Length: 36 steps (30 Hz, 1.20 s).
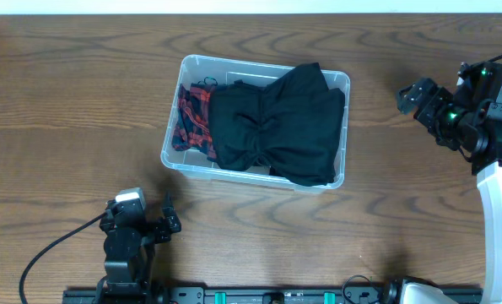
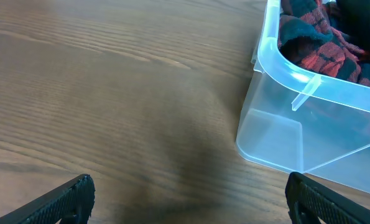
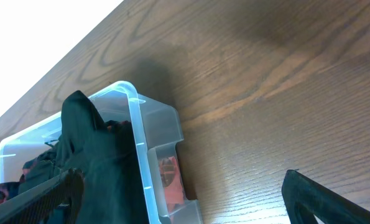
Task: Pack container
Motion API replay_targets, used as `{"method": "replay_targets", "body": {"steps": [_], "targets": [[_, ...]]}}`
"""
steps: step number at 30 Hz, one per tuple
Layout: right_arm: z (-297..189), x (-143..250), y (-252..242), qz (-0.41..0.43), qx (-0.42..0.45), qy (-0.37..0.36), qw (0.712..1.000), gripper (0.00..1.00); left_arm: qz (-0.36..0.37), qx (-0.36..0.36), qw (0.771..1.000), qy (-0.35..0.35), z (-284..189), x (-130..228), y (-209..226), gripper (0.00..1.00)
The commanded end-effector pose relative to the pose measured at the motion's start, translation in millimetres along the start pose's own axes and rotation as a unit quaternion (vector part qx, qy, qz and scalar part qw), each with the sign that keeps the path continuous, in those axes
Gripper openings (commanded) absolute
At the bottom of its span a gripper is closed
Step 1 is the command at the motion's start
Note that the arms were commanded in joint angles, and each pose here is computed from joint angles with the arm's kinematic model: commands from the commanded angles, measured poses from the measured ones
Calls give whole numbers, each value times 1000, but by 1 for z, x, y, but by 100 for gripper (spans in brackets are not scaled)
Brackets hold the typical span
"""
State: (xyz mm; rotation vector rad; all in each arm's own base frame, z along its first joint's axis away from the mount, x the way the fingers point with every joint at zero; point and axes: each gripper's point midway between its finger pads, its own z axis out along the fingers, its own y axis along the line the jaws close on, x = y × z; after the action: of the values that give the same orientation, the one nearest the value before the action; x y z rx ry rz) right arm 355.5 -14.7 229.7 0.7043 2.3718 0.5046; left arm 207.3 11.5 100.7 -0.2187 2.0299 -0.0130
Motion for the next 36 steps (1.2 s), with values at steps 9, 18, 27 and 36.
{"method": "replay_targets", "body": {"steps": [9, 18, 27, 36], "targets": [[-1, -1, 0, -2, -1, -1, 1000, 99, 6, -3, 1000, 0, 2, 3, 2, 98], [-1, -1, 0, -2, -1, -1, 1000, 99, 6, -3, 1000, 0, 2, 3, 2, 98], [-3, 3, -4, -1, 8, 3, 1000, 99, 6, -3, 1000, 0, 2, 3, 2, 98], [-57, 18, 9, -272, 30, -111, 955, 99, 6, -3, 1000, 1, 2, 3, 2, 98]]}}
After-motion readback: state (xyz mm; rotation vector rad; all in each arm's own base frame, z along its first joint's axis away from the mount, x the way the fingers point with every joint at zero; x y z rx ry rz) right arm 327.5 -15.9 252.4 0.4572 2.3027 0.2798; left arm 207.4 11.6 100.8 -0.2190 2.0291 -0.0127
